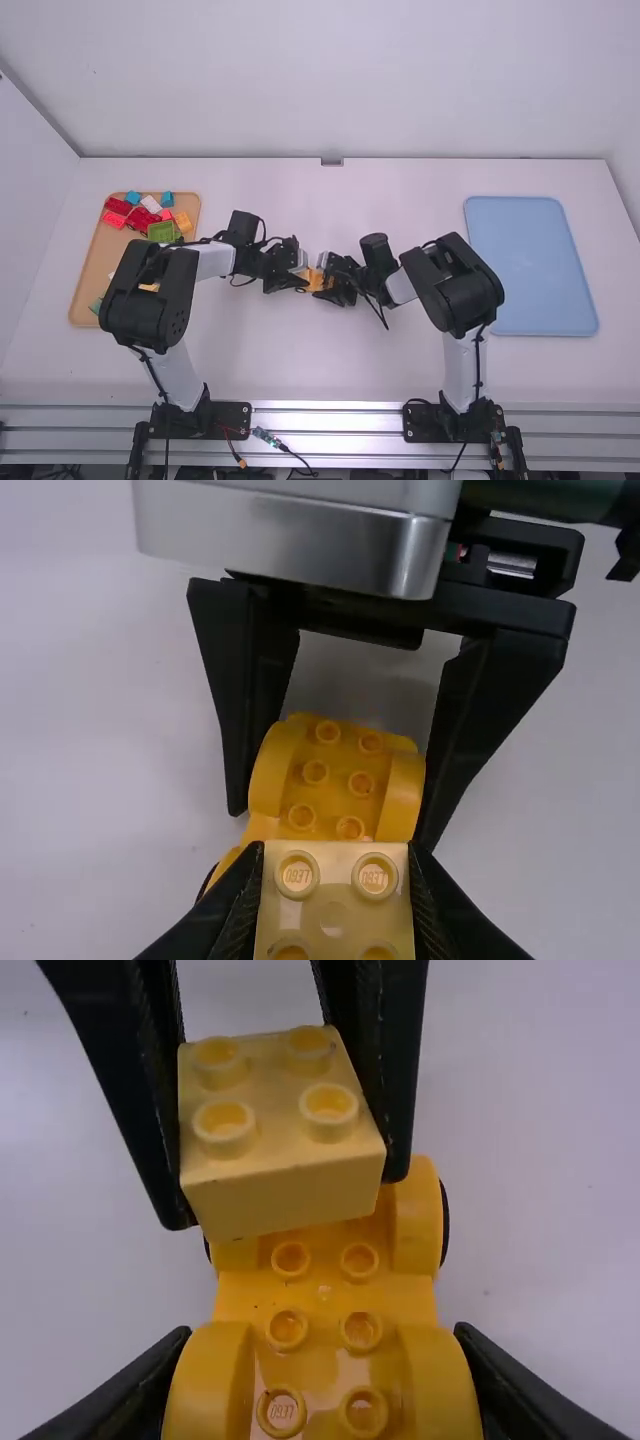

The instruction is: Assemble lego blocks to make yellow taxi

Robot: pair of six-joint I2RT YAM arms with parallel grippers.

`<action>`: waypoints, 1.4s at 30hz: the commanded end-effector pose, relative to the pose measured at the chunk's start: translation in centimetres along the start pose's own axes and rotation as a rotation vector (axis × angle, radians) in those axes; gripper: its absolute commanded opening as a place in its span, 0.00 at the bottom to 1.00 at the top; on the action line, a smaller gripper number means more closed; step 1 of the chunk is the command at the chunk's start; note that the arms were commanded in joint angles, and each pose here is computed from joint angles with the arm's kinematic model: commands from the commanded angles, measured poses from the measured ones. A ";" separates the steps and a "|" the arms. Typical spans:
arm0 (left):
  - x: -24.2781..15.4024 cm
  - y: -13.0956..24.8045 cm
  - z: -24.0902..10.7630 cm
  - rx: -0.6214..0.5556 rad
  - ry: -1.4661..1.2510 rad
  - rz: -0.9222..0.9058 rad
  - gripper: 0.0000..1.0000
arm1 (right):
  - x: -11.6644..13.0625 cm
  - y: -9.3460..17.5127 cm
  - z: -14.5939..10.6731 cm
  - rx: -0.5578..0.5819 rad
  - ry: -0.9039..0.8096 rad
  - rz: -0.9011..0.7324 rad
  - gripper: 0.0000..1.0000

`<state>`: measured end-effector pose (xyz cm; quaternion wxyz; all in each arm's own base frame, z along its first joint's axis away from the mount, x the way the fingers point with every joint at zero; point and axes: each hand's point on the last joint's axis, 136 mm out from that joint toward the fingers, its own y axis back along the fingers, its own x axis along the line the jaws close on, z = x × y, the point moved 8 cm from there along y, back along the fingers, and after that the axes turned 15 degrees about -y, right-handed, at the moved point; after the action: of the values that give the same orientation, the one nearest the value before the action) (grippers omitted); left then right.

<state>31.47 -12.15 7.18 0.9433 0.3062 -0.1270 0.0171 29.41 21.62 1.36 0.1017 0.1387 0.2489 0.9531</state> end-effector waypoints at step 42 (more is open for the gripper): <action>-2.1 -0.8 0.1 -0.073 -0.040 -0.061 0.02 | 1.0 0.1 -1.2 0.022 0.047 0.103 0.60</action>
<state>30.08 -12.23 6.51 0.9451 0.2927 -0.1451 -0.0087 28.10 21.48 1.13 0.0421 0.1242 0.2461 0.9603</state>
